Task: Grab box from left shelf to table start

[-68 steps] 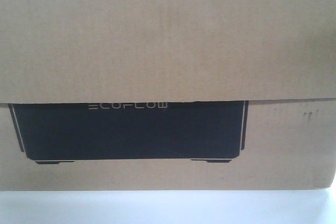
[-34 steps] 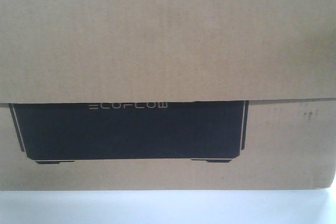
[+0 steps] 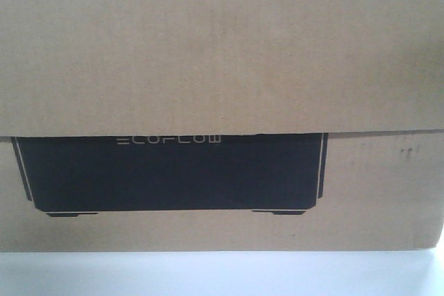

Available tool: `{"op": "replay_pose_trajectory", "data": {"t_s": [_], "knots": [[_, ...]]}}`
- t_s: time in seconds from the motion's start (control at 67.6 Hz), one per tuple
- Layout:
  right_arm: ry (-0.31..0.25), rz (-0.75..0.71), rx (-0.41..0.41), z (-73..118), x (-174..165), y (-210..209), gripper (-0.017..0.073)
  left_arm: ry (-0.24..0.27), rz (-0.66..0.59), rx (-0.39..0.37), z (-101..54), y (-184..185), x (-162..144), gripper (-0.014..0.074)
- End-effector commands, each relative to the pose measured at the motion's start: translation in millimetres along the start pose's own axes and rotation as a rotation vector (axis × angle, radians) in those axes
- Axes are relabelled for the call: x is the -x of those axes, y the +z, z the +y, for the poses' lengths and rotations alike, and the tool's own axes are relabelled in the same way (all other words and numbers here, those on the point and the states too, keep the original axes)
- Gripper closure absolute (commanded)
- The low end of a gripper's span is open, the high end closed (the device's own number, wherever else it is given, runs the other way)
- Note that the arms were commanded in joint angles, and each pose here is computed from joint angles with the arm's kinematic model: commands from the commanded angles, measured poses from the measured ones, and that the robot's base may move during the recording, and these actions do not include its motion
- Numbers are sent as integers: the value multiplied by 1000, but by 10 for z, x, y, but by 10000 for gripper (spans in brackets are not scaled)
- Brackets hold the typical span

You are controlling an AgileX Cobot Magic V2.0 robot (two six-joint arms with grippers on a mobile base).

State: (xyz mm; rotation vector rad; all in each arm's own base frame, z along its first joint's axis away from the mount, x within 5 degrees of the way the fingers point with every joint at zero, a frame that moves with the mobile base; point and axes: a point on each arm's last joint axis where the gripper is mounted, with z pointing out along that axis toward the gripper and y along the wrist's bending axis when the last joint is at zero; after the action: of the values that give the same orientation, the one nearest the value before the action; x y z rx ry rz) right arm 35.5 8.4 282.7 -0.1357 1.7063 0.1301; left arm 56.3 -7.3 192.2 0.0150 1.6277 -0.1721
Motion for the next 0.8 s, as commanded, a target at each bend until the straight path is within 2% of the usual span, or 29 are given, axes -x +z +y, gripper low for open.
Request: {"op": "replay_pose_trajectory", "data": {"t_s": [0.0,0.074,0.178,0.355,0.533,0.592,0.784], "knots": [[-11,-112,-19,-11,163,-23,502,-8,-114,-1,-2,-18,108,693],[-60,-124,-48,-28,150,-7,502,-8,-114,-1,-2,-18,108,693],[-57,-141,-102,-58,21,70,502,-8,-114,-1,-2,-18,108,693],[-12,-195,-184,-110,-383,174,502,-8,-114,-1,-2,-18,108,693],[40,-172,-194,-138,-786,297,502,-8,-114,-1,-2,-18,108,693],[62,-149,-192,-138,-825,306,502,-8,-114,-1,-2,-18,108,693],[63,-150,-192,-138,-824,306,502,-8,-114,-1,-2,-18,108,693]]}}
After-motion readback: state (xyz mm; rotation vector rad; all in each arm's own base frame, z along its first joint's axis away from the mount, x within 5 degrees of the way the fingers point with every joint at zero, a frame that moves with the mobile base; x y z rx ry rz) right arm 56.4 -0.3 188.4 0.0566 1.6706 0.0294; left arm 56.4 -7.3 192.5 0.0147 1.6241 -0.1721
